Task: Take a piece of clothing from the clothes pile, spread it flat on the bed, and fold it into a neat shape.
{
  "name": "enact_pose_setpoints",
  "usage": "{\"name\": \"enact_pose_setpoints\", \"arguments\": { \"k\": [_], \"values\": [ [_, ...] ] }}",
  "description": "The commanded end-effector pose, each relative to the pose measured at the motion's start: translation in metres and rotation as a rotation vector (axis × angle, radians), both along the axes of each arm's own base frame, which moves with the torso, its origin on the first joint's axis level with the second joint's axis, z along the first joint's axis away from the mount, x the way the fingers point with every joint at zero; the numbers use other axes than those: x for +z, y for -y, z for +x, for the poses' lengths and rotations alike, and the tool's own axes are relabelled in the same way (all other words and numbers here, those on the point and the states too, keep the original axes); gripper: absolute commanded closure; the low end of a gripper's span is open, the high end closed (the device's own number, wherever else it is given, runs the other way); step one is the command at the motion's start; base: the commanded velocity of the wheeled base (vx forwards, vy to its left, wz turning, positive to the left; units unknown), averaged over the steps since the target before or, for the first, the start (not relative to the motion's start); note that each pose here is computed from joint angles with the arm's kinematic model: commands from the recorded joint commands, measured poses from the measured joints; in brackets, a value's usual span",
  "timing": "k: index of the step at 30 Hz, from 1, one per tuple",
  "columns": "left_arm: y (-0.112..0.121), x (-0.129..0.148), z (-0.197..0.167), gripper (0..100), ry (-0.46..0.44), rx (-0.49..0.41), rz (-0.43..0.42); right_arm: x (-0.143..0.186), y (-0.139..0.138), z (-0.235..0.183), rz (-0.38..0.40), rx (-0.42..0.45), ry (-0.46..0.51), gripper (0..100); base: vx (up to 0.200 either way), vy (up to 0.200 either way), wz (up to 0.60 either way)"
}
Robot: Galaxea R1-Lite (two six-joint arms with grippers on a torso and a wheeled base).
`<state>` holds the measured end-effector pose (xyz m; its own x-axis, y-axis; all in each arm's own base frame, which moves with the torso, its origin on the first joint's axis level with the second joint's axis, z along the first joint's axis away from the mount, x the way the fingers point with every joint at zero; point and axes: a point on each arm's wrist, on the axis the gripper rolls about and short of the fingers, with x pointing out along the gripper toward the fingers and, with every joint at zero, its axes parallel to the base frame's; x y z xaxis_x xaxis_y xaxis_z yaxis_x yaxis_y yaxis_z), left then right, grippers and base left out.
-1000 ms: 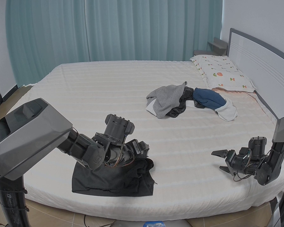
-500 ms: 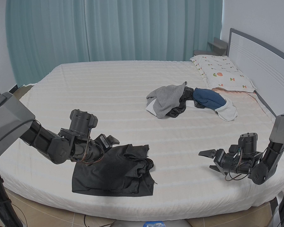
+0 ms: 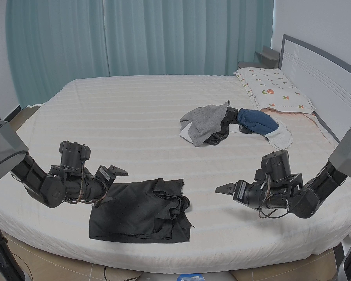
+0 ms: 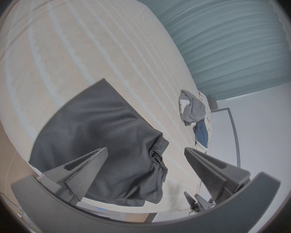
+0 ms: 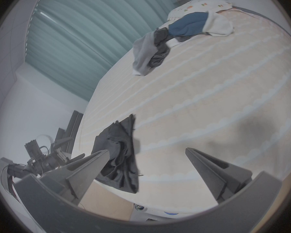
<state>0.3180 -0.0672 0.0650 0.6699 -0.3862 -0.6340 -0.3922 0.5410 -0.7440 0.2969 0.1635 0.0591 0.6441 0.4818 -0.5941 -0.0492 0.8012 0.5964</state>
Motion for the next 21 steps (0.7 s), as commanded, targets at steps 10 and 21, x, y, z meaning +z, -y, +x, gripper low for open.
{"name": "enact_pose_setpoints", "arguments": {
  "k": [10,21],
  "values": [
    [-0.026,-0.012,0.003,0,-0.041,0.046,-0.022,-0.008,-0.028,-0.003,-0.124,0.155,0.072,0,0.0,0.2,0.0],
    [-0.035,-0.015,0.006,0,-0.045,0.072,-0.022,-0.015,-0.032,-0.006,-0.155,0.179,0.049,0,0.0,0.182,0.0]
  ]
}}
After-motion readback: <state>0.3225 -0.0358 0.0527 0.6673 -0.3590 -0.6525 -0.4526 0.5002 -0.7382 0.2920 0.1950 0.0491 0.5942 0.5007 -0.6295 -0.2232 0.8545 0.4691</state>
